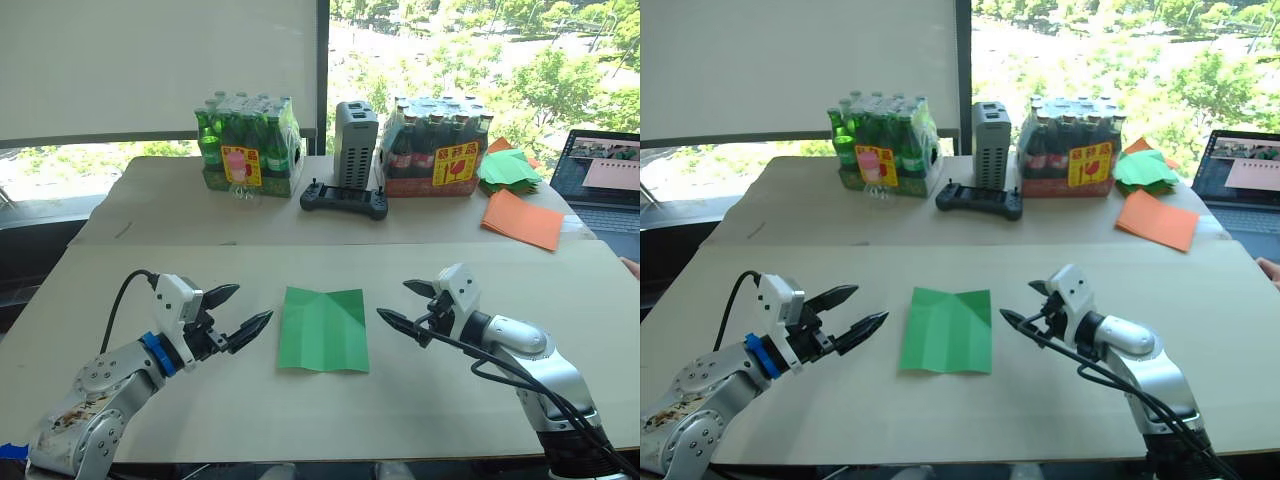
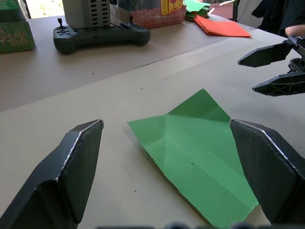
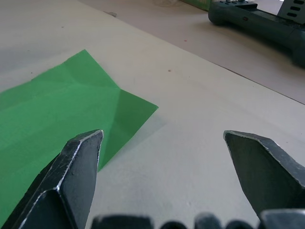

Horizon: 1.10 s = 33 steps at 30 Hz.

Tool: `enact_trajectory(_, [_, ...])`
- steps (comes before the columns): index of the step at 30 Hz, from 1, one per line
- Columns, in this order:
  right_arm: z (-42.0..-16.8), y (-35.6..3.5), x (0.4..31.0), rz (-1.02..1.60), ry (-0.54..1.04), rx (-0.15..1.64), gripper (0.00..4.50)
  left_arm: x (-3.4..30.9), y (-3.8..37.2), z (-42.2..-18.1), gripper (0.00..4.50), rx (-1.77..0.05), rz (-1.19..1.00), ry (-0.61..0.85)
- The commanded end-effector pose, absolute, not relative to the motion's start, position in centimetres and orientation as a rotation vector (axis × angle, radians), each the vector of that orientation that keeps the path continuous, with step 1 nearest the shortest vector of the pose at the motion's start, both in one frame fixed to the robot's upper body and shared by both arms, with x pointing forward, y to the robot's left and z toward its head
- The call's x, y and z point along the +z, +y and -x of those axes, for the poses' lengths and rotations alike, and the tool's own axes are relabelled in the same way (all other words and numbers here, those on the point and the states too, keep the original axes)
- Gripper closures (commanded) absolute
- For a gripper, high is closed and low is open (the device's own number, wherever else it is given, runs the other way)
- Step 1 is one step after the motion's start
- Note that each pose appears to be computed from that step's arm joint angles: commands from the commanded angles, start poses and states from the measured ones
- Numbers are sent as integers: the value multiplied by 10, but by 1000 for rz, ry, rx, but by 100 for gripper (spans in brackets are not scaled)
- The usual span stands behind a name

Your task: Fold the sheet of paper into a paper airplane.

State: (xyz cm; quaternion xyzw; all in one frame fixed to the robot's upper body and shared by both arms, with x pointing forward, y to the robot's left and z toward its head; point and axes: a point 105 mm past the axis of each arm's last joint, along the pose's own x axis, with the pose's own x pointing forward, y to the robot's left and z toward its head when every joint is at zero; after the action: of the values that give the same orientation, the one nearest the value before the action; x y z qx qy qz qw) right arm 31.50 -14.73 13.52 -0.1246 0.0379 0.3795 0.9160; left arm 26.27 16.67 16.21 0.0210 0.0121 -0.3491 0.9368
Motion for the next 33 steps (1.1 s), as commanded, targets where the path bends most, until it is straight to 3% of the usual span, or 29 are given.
enact_trajectory(1, [-314,-144,150,278,9,787,2,171,165,-263,0,-722,-69,-15])
enact_trajectory(9, [-314,-143,150,274,9,779,2,160,155,-266,0,-808,-65,21])
enact_trajectory(10, [-313,-142,150,273,9,779,0,157,150,-266,53,-838,-71,22])
enact_trajectory(22, [-307,-137,147,279,22,783,0,107,111,-305,446,-1044,-339,138])
enact_trajectory(33, [-292,-132,136,344,142,879,0,78,118,-303,446,-1134,-511,318])
